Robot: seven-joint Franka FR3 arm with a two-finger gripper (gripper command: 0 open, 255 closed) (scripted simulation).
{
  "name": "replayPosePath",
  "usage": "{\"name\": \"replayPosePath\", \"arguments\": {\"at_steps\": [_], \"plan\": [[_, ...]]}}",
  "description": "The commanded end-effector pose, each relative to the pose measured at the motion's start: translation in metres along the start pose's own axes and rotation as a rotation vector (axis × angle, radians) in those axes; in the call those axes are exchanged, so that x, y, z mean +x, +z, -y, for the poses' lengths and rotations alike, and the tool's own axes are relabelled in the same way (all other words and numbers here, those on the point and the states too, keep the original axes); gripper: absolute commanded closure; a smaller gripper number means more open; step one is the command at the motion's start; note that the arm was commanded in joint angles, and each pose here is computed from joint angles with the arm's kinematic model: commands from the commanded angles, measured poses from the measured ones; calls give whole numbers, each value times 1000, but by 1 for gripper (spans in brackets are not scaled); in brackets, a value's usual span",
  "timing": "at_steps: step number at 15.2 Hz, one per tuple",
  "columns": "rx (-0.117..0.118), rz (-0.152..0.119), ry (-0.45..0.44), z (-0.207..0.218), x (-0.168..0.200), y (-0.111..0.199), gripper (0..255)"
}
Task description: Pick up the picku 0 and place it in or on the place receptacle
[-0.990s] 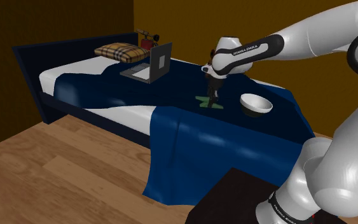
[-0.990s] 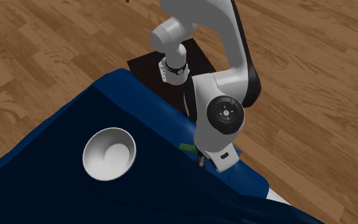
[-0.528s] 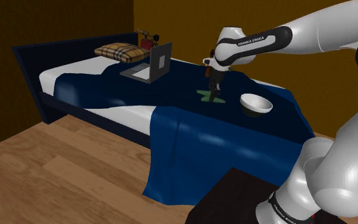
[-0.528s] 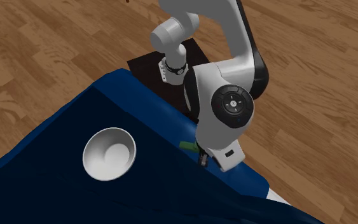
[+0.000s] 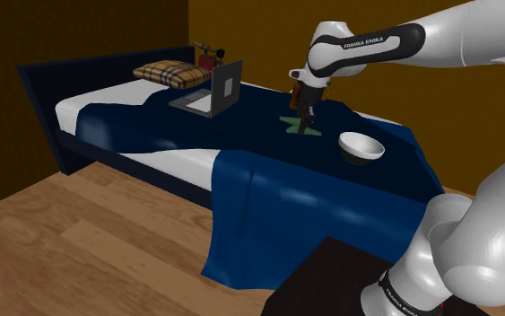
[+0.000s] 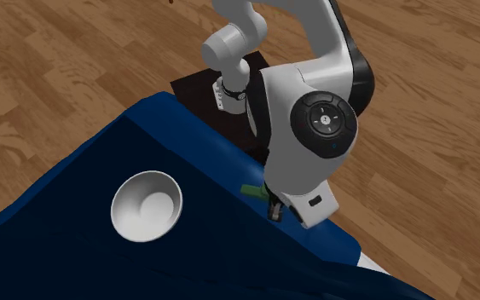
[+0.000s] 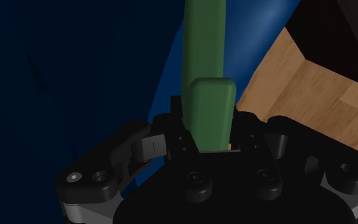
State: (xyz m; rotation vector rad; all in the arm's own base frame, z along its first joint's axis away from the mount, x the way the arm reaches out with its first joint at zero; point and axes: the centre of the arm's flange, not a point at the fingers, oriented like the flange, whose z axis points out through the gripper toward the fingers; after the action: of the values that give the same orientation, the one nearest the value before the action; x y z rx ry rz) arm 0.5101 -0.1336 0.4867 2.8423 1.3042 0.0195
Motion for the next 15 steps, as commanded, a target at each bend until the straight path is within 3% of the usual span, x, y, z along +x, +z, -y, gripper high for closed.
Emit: {"name": "replayPosePath", "arguments": {"at_steps": [1,2,15], "plan": [[0,0,0,0,0,-10,255],[0,0,0,0,0,-11,255],[0,0,0,-46,-165,-12,255]]}}
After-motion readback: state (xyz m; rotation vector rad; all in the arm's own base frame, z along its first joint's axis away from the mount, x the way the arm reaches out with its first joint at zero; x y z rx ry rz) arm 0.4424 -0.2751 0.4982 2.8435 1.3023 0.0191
